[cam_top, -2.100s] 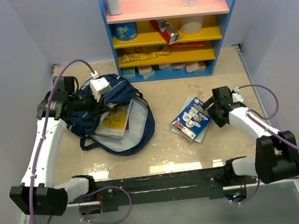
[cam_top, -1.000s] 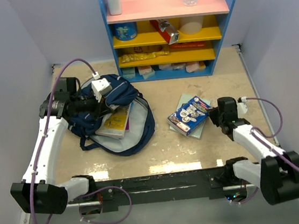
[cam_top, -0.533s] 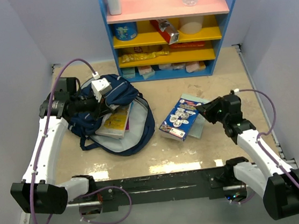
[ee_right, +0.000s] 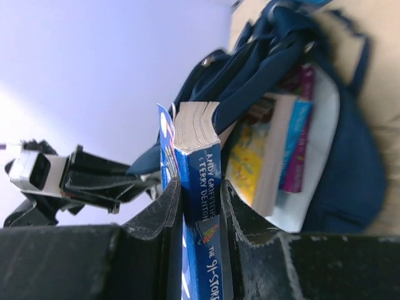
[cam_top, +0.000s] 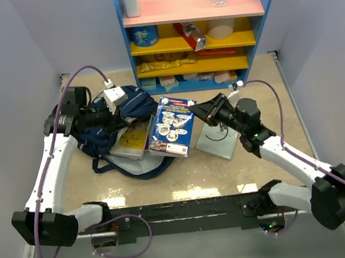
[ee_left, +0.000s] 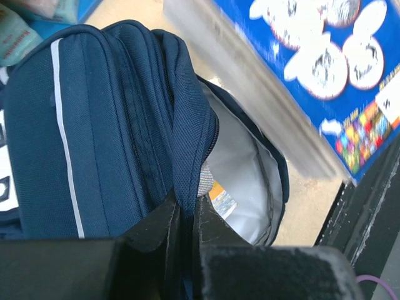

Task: Pack the student bag
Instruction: Place the book in the student bag.

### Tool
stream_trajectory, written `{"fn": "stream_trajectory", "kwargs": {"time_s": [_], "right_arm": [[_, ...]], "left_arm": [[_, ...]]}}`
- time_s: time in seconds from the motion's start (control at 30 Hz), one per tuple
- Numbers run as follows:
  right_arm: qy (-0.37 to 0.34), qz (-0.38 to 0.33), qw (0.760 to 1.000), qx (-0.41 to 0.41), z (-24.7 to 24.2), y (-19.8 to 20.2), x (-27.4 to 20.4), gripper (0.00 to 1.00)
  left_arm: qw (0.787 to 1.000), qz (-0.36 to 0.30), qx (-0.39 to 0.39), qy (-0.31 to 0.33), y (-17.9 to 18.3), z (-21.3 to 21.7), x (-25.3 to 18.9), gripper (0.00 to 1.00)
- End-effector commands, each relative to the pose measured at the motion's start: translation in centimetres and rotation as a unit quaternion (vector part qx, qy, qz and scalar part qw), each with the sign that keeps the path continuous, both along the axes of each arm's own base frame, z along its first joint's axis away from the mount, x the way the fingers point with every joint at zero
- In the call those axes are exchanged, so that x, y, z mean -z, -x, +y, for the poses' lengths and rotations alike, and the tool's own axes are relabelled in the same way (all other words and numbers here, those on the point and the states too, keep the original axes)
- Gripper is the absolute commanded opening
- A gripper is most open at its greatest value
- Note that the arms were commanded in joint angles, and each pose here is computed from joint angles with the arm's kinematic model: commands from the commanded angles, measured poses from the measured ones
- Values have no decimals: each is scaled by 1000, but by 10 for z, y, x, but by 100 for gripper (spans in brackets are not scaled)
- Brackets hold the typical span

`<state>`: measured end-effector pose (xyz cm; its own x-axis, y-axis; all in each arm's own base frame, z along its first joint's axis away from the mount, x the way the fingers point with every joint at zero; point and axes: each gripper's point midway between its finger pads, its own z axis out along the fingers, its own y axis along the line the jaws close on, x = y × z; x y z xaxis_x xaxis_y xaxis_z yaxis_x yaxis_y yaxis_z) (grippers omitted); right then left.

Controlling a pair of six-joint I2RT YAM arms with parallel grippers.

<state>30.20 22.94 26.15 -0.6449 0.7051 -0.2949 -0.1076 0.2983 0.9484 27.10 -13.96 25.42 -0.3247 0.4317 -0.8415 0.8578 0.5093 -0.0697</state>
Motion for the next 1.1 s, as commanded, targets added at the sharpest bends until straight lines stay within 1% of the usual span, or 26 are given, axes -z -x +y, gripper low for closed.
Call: {"fn": "stream_trajectory", "kwargs": {"time_s": [0.0, 0.03, 0.07, 0.13, 0.3, 0.37, 0.47, 0.6, 0.63, 0.77, 0.8, 0.93, 1.0, 1.03, 1.07], "right_arm": [[-120, -87, 988, -52, 36, 11, -60, 0], [-144, -106, 982, -60, 41, 13, -72, 0], [-146, -94, 982, -72, 54, 11, -62, 0], [-164, -94, 978, -82, 64, 10, -62, 0], [-152, -69, 981, -95, 98, 1, -36, 0], [-153, -62, 980, -108, 110, 5, -28, 0], [-146, -39, 982, -116, 123, 8, -2, 0], [-111, -6, 987, -114, 135, 8, 47, 0], [-100, 7, 988, -117, 139, 9, 65, 0], [-70, 47, 989, -119, 136, 21, 117, 0], [-65, 51, 990, -116, 134, 23, 123, 0], [-49, 55, 992, -105, 130, 20, 131, 0], [-40, 37, 994, -99, 137, 9, 119, 0], [-31, 41, 994, -96, 139, 4, 119, 0], [-35, 28, 995, -94, 146, -7, 106, 0]], "left_arm": [[993, -104, 20, 43, -13, -13, -64, 0], [993, -110, 18, 43, -14, -12, -68, 0], [993, -109, 17, 44, -14, -13, -69, 0], [993, -111, 13, 44, -15, -12, -72, 0], [991, -124, 5, 50, -15, -11, -83, 0], [991, -127, 0, 51, -14, -11, -86, 0], [990, -129, -1, 53, -15, -11, -88, 0], [991, -127, 1, 53, -14, -11, -86, 0], [991, -127, 1, 53, -13, -11, -85, 0], [990, -132, 1, 48, -13, -10, -86, 0], [990, -132, 1, 47, -12, -9, -86, 0], [991, -128, 3, 46, -12, -10, -83, 0], [991, -125, 5, 46, -11, -10, -82, 0], [991, -125, 5, 45, -11, -10, -82, 0], [991, -125, 7, 45, -10, -10, -82, 0]]}}
